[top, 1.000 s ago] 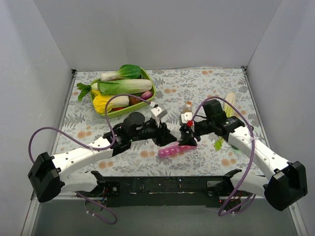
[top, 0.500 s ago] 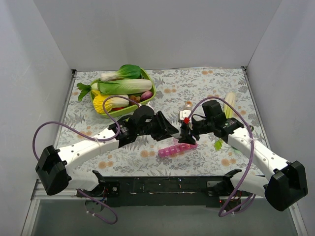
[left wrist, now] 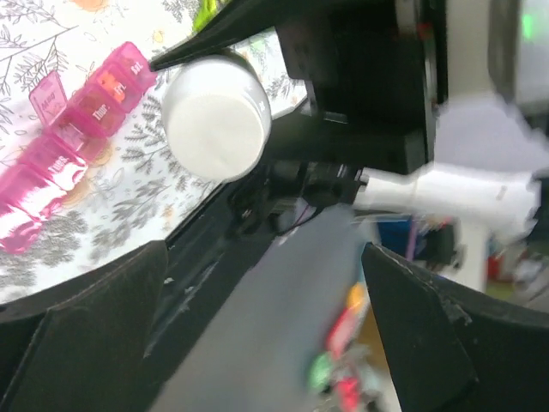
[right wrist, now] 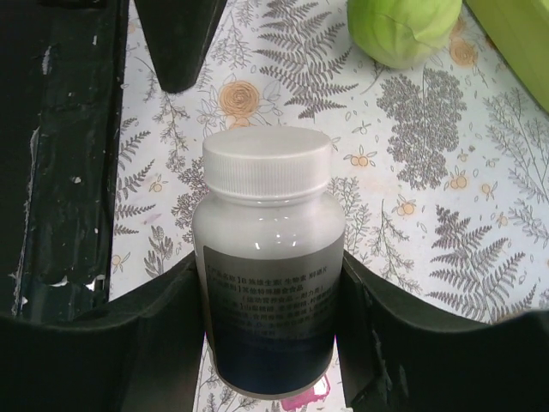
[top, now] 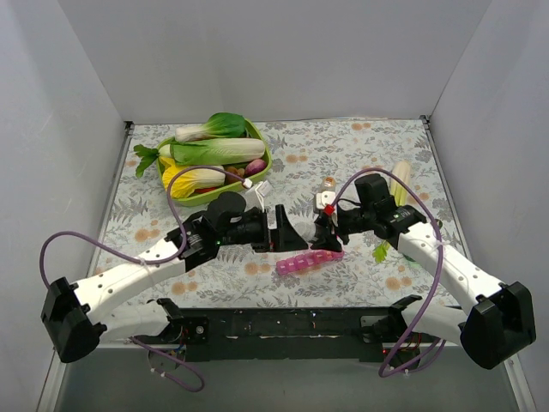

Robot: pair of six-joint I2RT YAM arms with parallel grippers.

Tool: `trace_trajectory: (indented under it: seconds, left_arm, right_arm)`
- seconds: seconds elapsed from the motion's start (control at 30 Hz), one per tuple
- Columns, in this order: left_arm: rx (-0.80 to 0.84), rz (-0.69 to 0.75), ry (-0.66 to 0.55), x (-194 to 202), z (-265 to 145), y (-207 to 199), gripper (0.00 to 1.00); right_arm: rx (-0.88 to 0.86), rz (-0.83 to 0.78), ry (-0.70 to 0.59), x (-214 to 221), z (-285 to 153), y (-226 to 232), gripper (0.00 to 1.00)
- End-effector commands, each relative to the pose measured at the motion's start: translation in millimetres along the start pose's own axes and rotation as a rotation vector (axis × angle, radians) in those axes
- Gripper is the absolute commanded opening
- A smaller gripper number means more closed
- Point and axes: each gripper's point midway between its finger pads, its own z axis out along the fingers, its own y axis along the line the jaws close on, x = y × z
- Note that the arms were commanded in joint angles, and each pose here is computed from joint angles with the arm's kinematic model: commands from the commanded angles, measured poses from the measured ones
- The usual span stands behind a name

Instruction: Sort the pills into containers

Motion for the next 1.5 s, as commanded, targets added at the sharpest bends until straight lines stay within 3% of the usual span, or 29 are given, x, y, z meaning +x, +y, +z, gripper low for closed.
trace_trajectory:
  seconds: [0.0,0.13,0.17,0.3,0.53,0.97,1.23,1.33,1.4,1.47]
  left_arm:
    - [0.213,0.581,0.151,38,-36,-1,0.98]
    - [0.269,1.021,0.047,42,-49,20,0.98]
    - [0.295,1.169,-0.051,29,-49,13,0.98]
    - [0.273,1.370,-0.261,-3,-49,-2,0.98]
    - [0.314,1.409,-0.217,-13,-14,-18,0.98]
    - [0.325,1.336,-0.164,-10,7,-22,0.68]
    - [0.310,1.305,-0.142,-7,14,-17,0.56]
    - [0.311,1.281,-0.141,-8,15,-19,0.41]
    - [0.308,1.253,-0.142,-10,15,-22,0.16]
    - [0.289,1.175,-0.143,-12,14,-23,0.00]
  right_arm:
    - [-0.083,-0.106,-0.099,-23,-7,14,0.01]
    - [-0.168,-0.126,-0.133,-25,-8,32,0.01]
    - [-0.180,-0.129,-0.141,-26,-8,34,0.01]
    - [-0.188,-0.139,-0.142,-24,-7,36,0.01]
    - [-0.190,-0.138,-0.140,-22,-6,36,0.01]
    - [-0.192,-0.131,-0.138,-20,-5,35,0.01]
    - [-0.190,-0.127,-0.135,-19,-5,35,0.01]
    - [-0.190,-0.122,-0.133,-18,-5,35,0.01]
    - [-0.188,-0.120,-0.129,-17,-4,35,0.01]
    - [-0.179,-0.121,-0.123,-17,-4,33,0.01]
